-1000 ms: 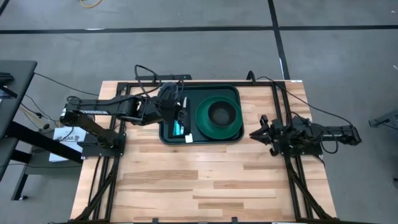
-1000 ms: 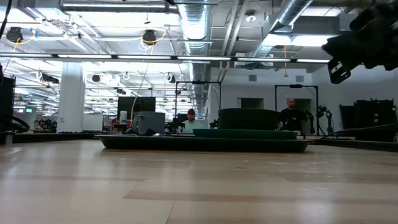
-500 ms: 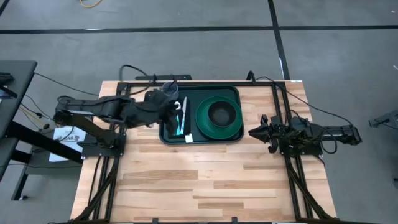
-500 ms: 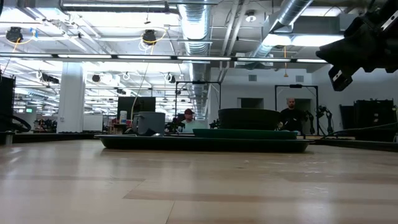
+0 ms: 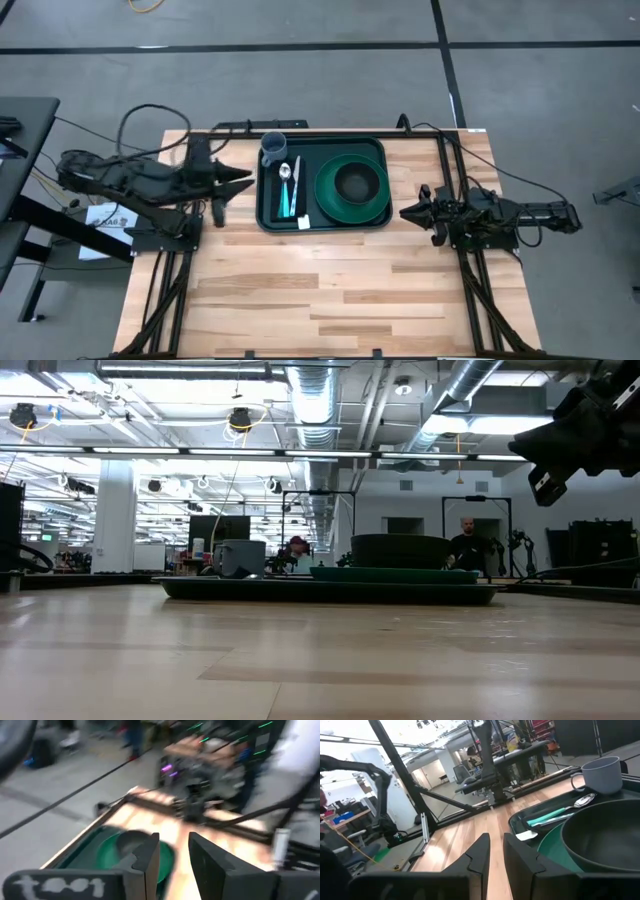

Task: Set up tray
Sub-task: Return to Home Position

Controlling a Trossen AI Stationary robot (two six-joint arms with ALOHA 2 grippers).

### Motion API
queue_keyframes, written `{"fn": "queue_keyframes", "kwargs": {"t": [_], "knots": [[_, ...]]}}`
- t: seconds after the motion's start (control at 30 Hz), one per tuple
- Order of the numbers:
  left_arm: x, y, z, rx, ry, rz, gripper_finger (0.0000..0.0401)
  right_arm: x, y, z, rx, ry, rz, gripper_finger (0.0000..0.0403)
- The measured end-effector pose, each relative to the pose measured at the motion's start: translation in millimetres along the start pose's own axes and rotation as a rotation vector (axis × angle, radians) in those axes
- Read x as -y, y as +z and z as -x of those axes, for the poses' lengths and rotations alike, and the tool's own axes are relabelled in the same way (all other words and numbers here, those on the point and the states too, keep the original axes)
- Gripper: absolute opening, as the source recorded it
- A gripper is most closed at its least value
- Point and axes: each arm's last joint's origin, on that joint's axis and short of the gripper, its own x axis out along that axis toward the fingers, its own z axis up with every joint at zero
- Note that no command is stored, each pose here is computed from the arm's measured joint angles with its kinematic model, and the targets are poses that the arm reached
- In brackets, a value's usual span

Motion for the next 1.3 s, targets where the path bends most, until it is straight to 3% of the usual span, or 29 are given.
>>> {"fn": "queue_keyframes", "kwargs": {"t": [0.17,0.43,0.57,1.0,1.3], "knots": [[-17.9,-37.6,16.0,0.119,-0.219,-0.001,0.0092,0.0,0.0,0.0,0.000,0.000,0.000,0.0047],[-45.1,-127.3,17.7,0.249,-0.398,0.055,0.0092,0.0,-0.1,0.0,-0.001,0.000,0.000,0.0047],[-54.7,-155.1,19.9,0.350,-0.471,0.103,0.0092,0.0,-0.1,0.0,-0.001,0.000,0.000,0.0047],[-73.9,-219.1,14.3,0.409,-0.433,0.099,0.0092,0.0,-0.1,0.0,-0.001,0.001,0.000,0.0047],[-78.4,-245.9,-1.3,0.393,-0.362,0.072,0.0092,0.0,-0.1,0.0,-0.001,0.001,0.000,0.0047]]}}
